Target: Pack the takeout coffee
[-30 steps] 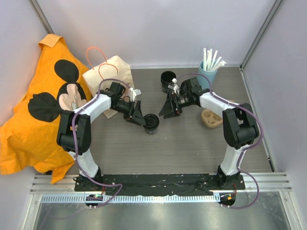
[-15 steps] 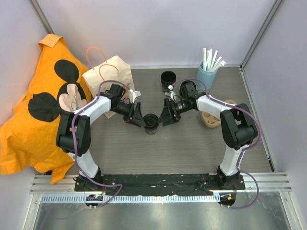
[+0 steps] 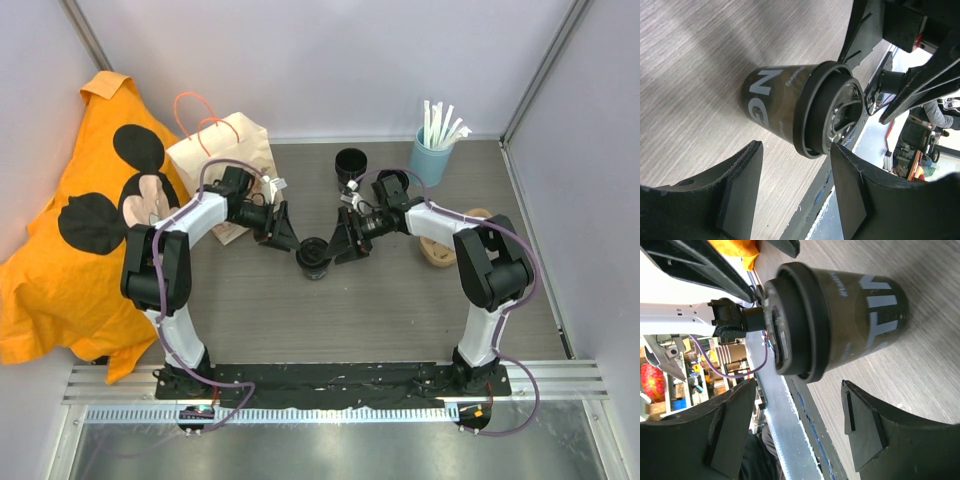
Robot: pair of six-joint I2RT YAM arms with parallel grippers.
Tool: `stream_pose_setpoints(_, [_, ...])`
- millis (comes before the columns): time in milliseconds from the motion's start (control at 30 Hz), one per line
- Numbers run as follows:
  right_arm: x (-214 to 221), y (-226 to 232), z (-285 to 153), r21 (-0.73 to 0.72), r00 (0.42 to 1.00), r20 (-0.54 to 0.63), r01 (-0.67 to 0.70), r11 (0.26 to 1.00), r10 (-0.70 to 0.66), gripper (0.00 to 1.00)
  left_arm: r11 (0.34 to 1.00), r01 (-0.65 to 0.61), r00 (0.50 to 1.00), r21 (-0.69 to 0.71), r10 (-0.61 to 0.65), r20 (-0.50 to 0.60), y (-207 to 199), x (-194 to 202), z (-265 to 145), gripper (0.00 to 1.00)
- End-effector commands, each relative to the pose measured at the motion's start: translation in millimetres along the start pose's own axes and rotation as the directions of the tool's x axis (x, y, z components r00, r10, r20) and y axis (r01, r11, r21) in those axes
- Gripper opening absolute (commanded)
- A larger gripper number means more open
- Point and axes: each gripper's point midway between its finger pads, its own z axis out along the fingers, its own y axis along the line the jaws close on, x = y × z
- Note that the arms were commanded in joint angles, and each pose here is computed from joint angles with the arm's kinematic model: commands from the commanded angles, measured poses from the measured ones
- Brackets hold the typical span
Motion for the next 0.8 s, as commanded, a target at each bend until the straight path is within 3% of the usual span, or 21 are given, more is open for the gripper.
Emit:
stream_pose_setpoints(0, [-14.9,-0.2,4.4,-0.012,1.000,0.020,0.008,1.000,-0.008,0.75,0.999,-0.031,0.999,0.042,0.029,0.028,-7.5,-16.4,1.4,0.61])
stream_pose_setpoints(767, [-27.0,-1.4,8.1,-0.026,0.999,0.030,0.018,1.000,-0.017,0.70,0.997,-0.055,0.998,0.047,0.055,-0.003,-13.5,-10.3,19.8,0.62])
